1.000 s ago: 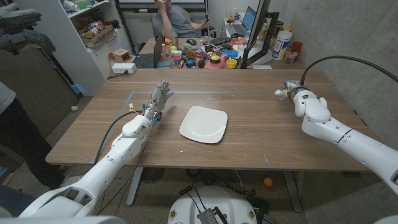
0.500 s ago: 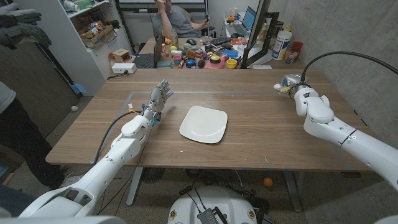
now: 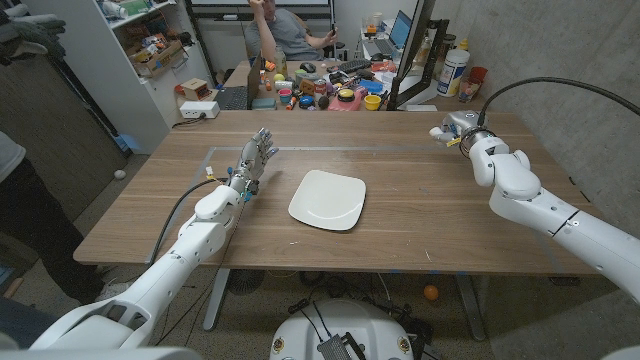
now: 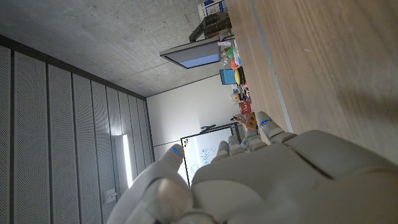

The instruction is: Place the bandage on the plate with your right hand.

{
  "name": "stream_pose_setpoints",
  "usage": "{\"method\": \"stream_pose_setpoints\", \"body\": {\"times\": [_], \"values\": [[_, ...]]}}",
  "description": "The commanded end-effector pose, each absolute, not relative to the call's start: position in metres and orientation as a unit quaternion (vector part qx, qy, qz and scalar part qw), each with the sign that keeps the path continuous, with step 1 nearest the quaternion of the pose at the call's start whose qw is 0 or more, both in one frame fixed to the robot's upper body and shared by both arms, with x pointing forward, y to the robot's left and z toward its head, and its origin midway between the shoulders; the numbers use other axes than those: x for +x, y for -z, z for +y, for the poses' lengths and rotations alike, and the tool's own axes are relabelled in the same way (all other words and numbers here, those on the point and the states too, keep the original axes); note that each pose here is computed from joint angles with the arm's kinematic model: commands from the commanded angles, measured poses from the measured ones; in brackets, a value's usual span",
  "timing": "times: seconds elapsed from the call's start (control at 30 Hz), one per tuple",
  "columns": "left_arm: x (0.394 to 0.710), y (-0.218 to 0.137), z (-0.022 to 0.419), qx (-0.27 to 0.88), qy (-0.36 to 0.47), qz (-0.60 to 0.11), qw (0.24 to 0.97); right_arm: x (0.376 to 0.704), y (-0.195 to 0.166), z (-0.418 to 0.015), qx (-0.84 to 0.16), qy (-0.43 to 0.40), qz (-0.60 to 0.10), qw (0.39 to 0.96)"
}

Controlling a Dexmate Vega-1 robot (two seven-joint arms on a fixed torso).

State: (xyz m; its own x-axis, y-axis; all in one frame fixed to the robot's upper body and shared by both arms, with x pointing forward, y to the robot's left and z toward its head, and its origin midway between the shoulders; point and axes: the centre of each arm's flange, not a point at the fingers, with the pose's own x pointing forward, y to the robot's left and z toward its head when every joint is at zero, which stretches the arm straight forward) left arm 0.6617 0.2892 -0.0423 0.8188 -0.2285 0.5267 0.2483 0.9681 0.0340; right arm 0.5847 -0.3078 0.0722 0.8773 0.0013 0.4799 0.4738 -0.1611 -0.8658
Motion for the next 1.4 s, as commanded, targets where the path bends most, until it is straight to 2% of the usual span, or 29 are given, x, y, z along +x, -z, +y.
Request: {"method": "stream_pose_setpoints", "body": {"times": [0.03,1.4], "values": [[0.658,0.044,0.290,-0.020,0.125,-0.275,0.953,0.563,-0.083,-0.274,-0.750,0.166,-0.216,0.603],[0.655,0.051,0.303,-0.026,0.125,-0.277,0.952,0.520,-0.073,-0.140,-0.771,0.043,-0.371,0.516]]}}
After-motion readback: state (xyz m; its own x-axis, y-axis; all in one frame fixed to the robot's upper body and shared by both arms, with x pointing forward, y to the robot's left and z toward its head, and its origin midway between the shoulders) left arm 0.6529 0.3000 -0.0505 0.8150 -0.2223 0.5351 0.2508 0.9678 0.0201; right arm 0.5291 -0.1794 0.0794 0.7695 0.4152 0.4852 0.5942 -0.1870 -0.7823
